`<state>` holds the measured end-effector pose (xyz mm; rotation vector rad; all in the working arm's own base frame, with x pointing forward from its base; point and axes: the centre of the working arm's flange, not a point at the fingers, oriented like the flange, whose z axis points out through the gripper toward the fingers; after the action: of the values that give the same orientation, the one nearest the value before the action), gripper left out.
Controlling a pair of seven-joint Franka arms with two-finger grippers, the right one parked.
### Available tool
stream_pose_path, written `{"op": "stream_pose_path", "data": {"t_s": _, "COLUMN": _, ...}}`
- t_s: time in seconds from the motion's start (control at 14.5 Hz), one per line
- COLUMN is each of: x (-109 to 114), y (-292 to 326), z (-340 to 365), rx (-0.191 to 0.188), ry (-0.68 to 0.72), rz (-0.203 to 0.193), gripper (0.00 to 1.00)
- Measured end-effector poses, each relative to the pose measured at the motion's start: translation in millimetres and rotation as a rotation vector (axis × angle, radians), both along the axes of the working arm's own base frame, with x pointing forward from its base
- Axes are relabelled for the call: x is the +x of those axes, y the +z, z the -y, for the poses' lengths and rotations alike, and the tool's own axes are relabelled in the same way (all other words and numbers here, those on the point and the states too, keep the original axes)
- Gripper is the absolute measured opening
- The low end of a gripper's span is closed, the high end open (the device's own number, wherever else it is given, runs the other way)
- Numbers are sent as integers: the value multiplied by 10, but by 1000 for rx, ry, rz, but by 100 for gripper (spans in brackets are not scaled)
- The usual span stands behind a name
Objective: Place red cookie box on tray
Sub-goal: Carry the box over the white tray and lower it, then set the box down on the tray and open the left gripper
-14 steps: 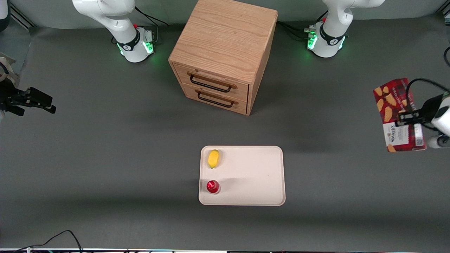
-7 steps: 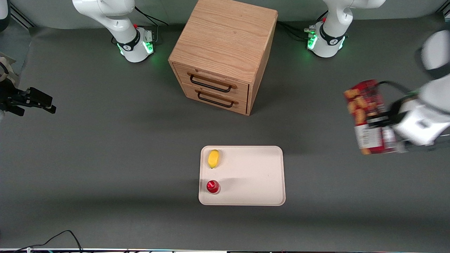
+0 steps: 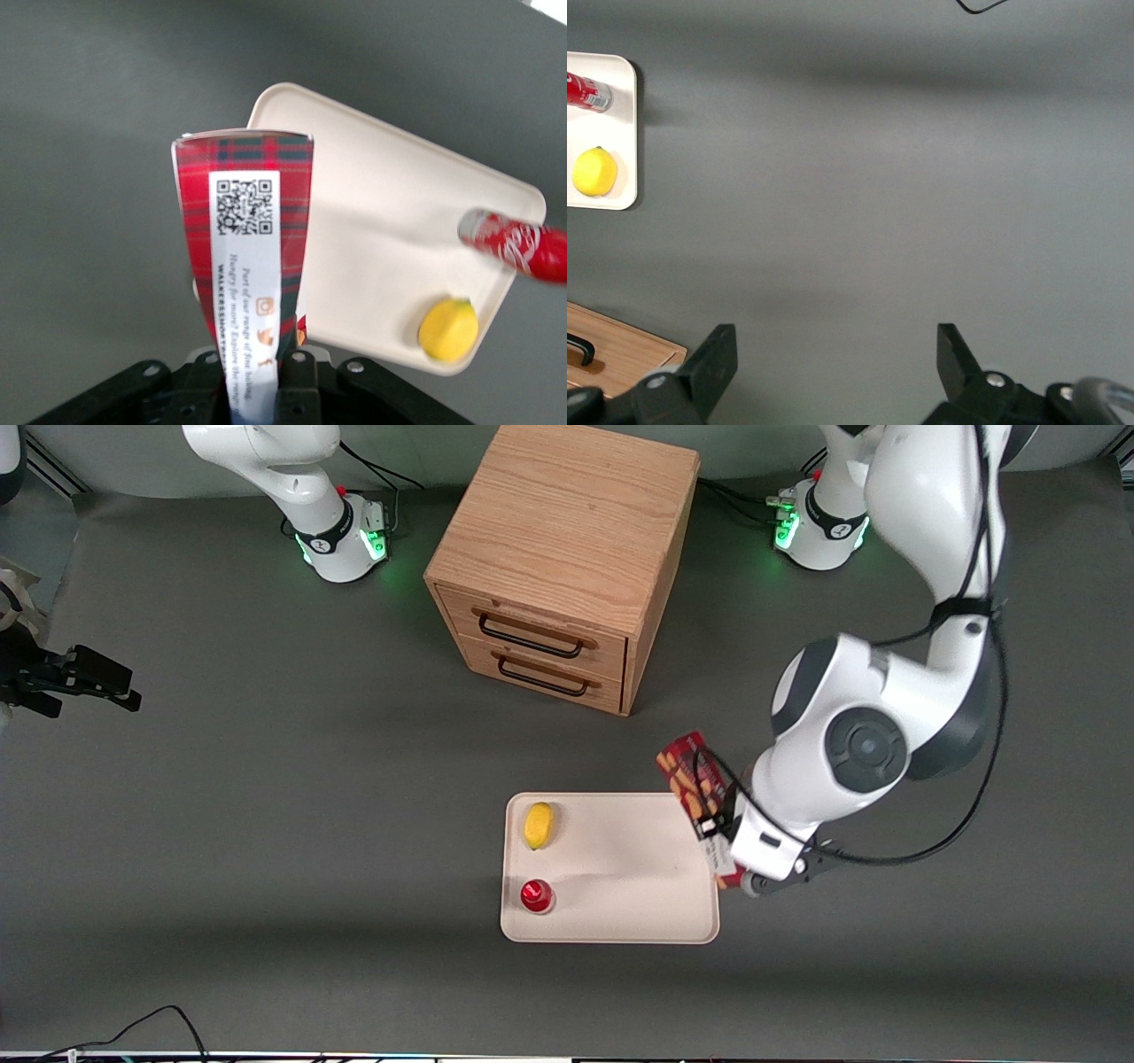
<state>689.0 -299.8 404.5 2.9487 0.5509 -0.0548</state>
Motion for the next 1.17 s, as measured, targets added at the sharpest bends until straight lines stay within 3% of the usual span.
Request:
{"op": "stream_pose_path", "data": {"t_s": 0.14, "x": 102, "y": -352, "z": -3, "rx": 9, "ry": 6, "rz": 14, "gripper": 18}}
{"op": "stream_pose_path", "data": {"t_s": 0.28, "x": 164, "y": -651, "z": 20, "rx": 20, "ry": -1, "rz": 53, "gripper": 18}}
{"op": "stream_pose_path", "data": {"t_s": 0.41, "x": 119, "y": -949, "z": 132, "rx": 36, "ry": -38, "rz": 82, "gripper": 18}}
{"op": "stream_pose_path", "data": {"t_s": 0.69, "x": -27, "y": -1287, "z": 392, "rx": 44, "ry": -83, "rz": 89, "gripper": 18}}
{"op": "stream_pose_path", "data": {"t_s": 1.17, "x": -44, "y": -1732, "z": 335, "rx": 53, "ry": -103, "rz": 124, "gripper": 18}}
